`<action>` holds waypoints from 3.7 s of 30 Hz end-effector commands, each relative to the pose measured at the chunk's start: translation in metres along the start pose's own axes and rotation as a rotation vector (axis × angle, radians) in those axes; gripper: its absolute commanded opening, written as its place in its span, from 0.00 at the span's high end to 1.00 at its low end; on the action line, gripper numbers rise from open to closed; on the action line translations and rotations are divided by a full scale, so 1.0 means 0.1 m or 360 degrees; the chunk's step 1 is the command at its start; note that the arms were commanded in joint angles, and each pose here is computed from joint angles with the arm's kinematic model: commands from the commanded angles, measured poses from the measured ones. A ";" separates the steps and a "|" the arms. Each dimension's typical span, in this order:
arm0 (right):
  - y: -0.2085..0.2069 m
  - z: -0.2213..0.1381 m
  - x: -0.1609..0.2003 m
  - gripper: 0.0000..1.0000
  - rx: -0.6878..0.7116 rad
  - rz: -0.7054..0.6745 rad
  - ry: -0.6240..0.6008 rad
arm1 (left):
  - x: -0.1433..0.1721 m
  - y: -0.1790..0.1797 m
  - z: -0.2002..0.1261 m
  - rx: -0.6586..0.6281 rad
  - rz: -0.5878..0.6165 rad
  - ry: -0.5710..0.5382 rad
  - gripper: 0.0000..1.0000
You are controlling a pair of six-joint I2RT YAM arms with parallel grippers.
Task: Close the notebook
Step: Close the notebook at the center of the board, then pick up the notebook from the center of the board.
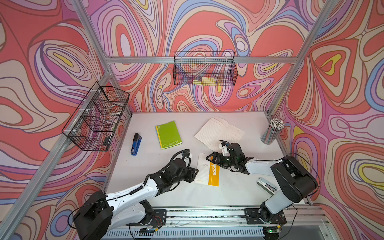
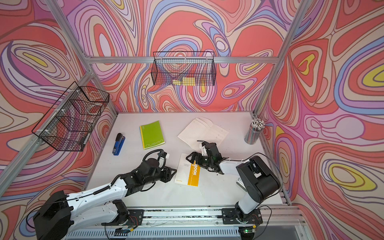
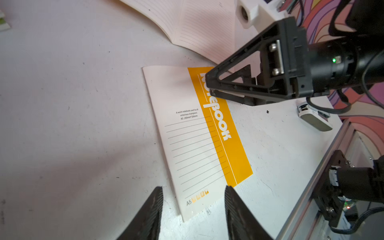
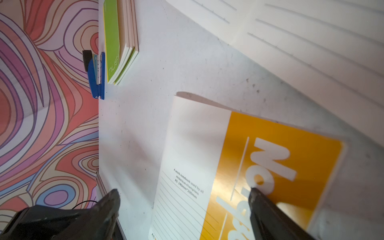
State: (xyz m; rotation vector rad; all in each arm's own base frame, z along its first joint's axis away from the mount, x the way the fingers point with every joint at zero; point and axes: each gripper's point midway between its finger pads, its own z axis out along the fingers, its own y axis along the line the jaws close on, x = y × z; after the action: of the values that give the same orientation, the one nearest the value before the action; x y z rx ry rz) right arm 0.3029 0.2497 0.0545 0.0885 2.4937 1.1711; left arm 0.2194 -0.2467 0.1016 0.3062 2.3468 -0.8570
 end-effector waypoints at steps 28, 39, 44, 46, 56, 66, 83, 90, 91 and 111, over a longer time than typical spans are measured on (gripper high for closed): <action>-0.11 -0.12 0.15 0.02 0.0058 0.0015 0.0023 | -0.16 0.28 0.74 0.0312 -0.0558 0.0253 0.61; -0.11 -0.12 0.16 0.02 0.0061 0.0012 0.0028 | -0.07 0.34 0.86 0.0359 -0.0623 0.0286 0.61; -0.11 -0.12 0.16 0.02 0.0061 0.0009 0.0029 | -0.05 0.33 0.90 0.0407 -0.0649 0.0320 0.61; -0.11 -0.12 0.16 0.02 0.0061 0.0010 0.0028 | -0.04 0.31 0.90 0.0435 -0.0664 0.0330 0.62; -0.12 -0.11 0.16 0.02 0.0059 0.0008 0.0036 | -0.01 0.27 0.88 0.0499 -0.0665 0.0348 0.73; -0.12 -0.11 0.18 0.02 0.0058 0.0013 0.0043 | -0.04 0.25 0.89 0.0519 -0.0664 0.0345 0.87; 0.18 -0.37 0.06 0.02 0.0013 -0.0061 -0.0016 | -0.16 0.22 0.78 0.0438 -0.0637 0.0348 0.97; 0.33 -0.51 0.02 0.02 -0.0012 -0.0096 -0.0041 | -0.32 0.13 0.62 0.0394 -0.0594 0.0362 1.00; 0.33 -0.52 0.02 0.02 -0.0012 -0.0098 -0.0043 | -0.36 0.11 0.59 0.0398 -0.0585 0.0358 1.00; 0.46 -0.51 -0.08 0.02 -0.0038 -0.0132 -0.0039 | -1.12 0.21 -0.16 0.0284 -0.0511 0.0138 1.00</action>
State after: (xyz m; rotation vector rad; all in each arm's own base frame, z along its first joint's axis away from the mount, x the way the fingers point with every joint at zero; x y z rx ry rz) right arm 0.2849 0.2404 0.1206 0.0054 2.4360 1.1636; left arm 0.3073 -0.2314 0.1569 0.0227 2.4515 -1.2460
